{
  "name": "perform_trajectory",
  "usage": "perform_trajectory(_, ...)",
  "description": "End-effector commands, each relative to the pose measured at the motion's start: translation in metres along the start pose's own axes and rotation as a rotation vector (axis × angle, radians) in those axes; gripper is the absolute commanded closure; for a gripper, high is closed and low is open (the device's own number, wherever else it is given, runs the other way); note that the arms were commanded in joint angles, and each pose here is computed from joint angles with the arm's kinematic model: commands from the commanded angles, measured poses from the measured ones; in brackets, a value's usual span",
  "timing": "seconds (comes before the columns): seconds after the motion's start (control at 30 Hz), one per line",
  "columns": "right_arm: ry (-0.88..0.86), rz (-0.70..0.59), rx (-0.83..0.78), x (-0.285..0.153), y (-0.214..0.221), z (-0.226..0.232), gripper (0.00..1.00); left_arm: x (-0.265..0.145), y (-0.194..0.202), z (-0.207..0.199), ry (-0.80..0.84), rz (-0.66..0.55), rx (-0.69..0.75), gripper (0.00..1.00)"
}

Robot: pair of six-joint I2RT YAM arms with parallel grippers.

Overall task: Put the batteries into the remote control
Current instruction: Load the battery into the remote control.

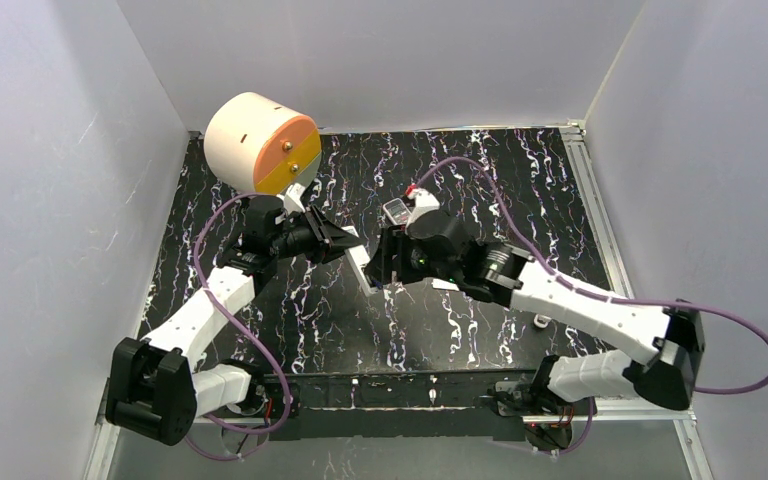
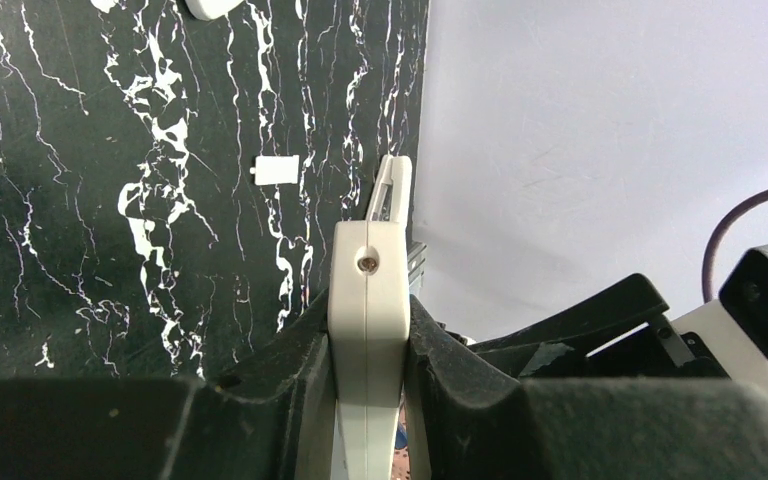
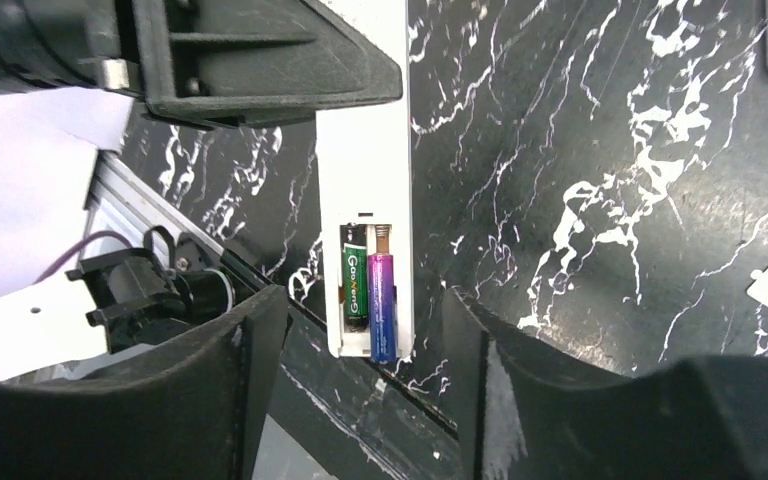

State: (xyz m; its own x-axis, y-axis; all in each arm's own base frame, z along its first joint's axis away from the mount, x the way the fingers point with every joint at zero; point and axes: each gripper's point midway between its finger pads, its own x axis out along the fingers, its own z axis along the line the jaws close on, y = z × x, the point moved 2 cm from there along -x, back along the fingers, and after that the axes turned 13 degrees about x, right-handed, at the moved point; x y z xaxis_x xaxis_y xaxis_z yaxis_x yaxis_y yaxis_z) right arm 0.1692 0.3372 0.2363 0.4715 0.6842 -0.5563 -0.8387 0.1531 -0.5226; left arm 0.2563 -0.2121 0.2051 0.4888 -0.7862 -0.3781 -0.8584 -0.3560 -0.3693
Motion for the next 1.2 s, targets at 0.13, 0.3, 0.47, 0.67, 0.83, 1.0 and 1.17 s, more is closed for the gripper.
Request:
perform_trajectory(0.13, -0.287, -0.338, 0.214, -0.05, -0.044, 0.024, 0.13, -0.021, -0.017, -0.055, 0.157, -0.049, 0.042, 1.0)
perform_trajectory(0.3, -0.575, -0.43, 0.35, -0.079, -0.052, 0.045, 0.05, -0.035, -0.029, -0.088, 0.246, -0.096, -0.021, 1.0)
perform_trajectory(0.47, -0.682, -0.451, 0.407, -0.098, -0.057, 0.053, 0.03, -0.046, -0.042, -0.115, 0.334, -0.126, -0.15, 1.0)
perform_trajectory(0.67, -0.811, -0.438, 0.44, -0.116, -0.062, 0.073, 0.02, -0.054, -0.053, -0.128, 0.411, -0.17, -0.301, 1.0)
perform_trajectory(0.83, -0.874, -0.381, 0.478, -0.114, -0.061, 0.087, 0.03, -0.061, -0.054, -0.133, 0.468, -0.183, -0.356, 1.0)
perform_trajectory(1.0, -0.95, -0.414, 0.516, -0.125, -0.067, 0.09, 0.07, -0.066, -0.049, -0.133, 0.486, -0.183, -0.375, 1.0)
perform_trajectory(1.17, -0.923, -0.422, 0.52, -0.122, -0.072, 0.092, 0.07, -0.067, -0.047, -0.131, 0.494, -0.183, -0.37, 1.0)
